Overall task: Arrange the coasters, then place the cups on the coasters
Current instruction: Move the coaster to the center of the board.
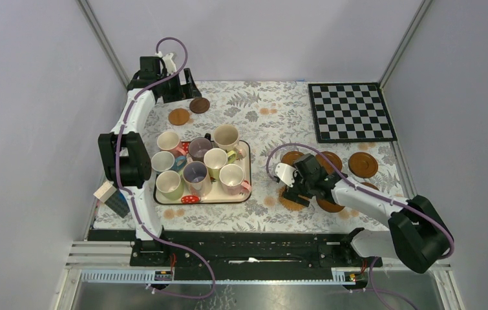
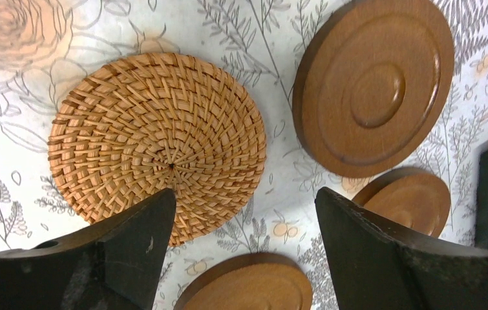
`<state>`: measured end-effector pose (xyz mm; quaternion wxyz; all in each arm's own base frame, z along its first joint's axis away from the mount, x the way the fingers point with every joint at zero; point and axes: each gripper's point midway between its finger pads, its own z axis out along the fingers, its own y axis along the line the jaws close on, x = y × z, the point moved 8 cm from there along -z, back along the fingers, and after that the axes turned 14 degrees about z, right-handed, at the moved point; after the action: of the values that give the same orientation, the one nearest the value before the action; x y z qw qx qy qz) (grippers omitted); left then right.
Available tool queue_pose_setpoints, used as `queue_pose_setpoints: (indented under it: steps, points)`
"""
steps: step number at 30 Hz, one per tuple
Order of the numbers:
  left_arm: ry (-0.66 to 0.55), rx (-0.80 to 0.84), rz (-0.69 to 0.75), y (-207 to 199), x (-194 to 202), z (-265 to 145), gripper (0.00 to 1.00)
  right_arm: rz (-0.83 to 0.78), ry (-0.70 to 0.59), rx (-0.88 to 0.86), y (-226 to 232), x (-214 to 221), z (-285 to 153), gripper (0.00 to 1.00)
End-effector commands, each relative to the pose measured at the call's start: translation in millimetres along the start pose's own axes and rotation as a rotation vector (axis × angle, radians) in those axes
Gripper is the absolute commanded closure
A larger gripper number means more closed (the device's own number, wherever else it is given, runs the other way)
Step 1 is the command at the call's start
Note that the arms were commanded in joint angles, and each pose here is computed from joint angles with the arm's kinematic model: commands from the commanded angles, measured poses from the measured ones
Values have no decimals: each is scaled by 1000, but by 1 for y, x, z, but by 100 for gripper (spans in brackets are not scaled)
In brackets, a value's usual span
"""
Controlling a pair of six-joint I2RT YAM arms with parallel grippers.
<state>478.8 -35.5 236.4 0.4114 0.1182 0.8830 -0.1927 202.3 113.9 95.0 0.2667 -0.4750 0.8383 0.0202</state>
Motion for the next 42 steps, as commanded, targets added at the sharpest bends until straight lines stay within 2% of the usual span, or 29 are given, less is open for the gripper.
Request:
queue_pose_setpoints:
  steps: [1, 6, 11, 19, 23, 30, 34, 37, 42]
  points:
    - [-59, 25, 25, -8, -17, -7, 1, -28, 148, -11, 10, 34, -8, 13]
    - [-55, 22, 24, -7, -17, -4, 1, -3, 145, 10, 8, 32, -11, 12]
    - [-59, -9, 31, -2, -20, -1, 1, 48, 67, 36, -1, 4, -17, 11]
    - [-38, -241, 65, 33, -30, 22, 1, 145, -103, 41, -16, -50, -38, 8]
    - [-15, -298, 93, 50, -25, 40, 2, 205, -149, 45, -24, -76, -46, 8]
    - [12, -117, 134, 40, -6, 44, 5, 382, -200, -30, -48, -129, -41, 9]
    - [5, -52, 187, 30, -8, 28, 4, 445, -127, -179, -69, -151, -25, 13]
    - [13, -88, 159, 37, -11, 22, 4, 424, -131, -293, -77, -161, -12, 15]
    - [1, -146, 110, 54, -12, 44, 6, 439, -140, -314, -89, -182, 13, 17]
